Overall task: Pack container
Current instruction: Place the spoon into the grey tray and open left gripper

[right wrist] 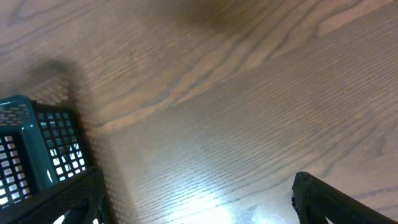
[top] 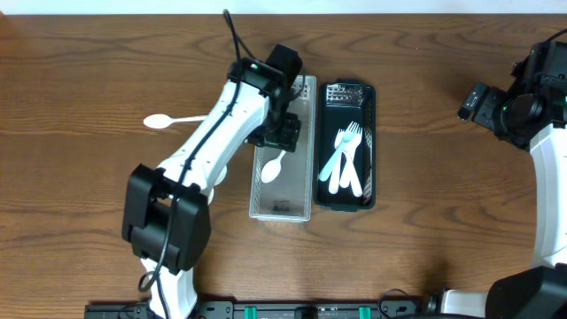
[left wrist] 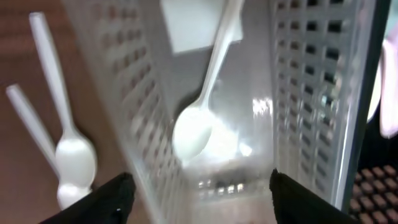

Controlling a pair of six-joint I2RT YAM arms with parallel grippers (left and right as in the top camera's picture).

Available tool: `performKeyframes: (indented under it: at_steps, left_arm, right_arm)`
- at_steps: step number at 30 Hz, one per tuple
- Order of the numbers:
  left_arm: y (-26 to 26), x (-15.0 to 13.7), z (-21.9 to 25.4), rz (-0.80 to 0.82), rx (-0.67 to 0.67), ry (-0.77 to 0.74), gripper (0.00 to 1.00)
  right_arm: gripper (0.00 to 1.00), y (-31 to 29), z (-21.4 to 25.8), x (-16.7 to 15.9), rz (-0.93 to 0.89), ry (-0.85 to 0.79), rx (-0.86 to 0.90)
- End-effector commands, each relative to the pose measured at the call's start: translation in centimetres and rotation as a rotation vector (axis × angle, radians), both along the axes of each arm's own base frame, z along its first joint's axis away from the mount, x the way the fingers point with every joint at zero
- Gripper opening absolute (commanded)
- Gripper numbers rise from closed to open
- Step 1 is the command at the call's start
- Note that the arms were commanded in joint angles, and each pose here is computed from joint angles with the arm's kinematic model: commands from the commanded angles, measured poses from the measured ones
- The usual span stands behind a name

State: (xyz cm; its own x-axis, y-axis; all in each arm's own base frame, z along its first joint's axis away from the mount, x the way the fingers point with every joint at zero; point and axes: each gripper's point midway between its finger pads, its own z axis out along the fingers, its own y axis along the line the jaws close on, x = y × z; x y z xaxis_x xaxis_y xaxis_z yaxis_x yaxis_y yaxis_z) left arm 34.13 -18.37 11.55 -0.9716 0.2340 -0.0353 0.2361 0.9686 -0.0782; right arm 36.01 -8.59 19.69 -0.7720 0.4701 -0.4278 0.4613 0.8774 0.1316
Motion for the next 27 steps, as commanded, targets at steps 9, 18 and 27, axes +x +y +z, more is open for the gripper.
performKeyframes:
  at_steps: [9,18,27]
  left_arm:
    - [13.5,0.4,0.4,0.195,0.201,0.024,0.79]
    - [17.6,-1.4,-5.9,0.248,0.137,0.107,0.78]
    - [17.9,-1.4,-8.7,0.217,0.129,0.069,0.78]
  right_arm:
    - [0.99,-0.2,-0.1,-0.1,-0.005,0.002,0.004]
    - [0.99,-0.2,-0.1,-0.1,-0.005,0.001,0.004]
    - [0.99,-0.2,-0.2,-0.2,-0.005,0.005,0.005]
